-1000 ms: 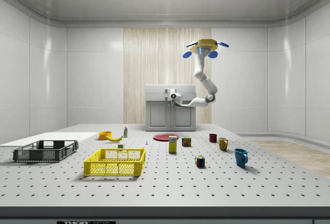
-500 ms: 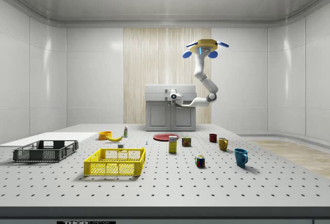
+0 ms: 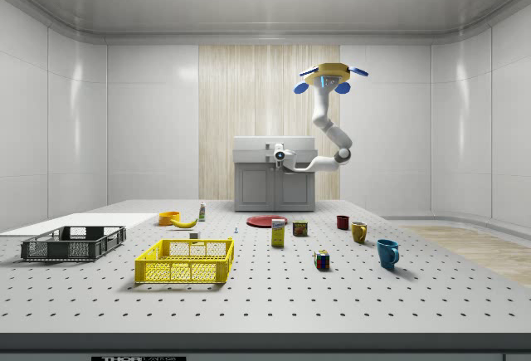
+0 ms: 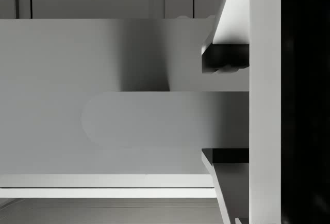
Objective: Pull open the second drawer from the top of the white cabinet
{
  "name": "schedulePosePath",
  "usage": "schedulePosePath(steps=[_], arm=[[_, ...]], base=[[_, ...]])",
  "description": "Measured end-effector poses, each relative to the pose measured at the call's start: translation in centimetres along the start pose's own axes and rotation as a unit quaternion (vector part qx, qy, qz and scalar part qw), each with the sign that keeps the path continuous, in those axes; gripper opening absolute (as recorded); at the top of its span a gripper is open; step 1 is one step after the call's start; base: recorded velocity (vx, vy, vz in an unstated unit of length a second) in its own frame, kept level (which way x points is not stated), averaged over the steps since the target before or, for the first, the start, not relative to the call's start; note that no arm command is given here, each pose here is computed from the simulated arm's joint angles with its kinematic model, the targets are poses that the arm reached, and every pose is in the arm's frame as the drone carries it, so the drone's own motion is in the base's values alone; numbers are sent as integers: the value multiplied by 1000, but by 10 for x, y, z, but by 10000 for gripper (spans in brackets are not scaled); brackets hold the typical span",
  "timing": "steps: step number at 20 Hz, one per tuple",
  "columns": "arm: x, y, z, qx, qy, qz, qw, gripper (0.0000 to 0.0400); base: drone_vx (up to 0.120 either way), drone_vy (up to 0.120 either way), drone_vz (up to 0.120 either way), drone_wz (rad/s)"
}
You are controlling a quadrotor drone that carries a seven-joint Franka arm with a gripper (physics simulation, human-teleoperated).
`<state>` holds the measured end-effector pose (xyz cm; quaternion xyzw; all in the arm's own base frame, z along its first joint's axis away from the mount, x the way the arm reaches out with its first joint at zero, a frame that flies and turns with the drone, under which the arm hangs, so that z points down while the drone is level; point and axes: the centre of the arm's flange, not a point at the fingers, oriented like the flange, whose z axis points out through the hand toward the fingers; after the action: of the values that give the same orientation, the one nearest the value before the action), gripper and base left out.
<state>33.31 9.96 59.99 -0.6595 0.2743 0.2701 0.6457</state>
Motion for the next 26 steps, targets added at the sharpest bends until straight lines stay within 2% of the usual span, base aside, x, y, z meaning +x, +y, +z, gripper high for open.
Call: schedulePosePath(steps=[4,5,8,24,26], arm=[[2,2,-12,1,0,-7,1000,154],[7,4,-15,2,-2,-16,1000,142],[5,3,-28,5,-4,-11,1000,120],[4,3,-105,4,-4,0,1000,137],[0,1,-114,3,-3,12,1000,199]], base=[[0,0,0,0],[0,0,0,0],[0,0,0,0],[0,0,0,0],[0,0,0,0]])
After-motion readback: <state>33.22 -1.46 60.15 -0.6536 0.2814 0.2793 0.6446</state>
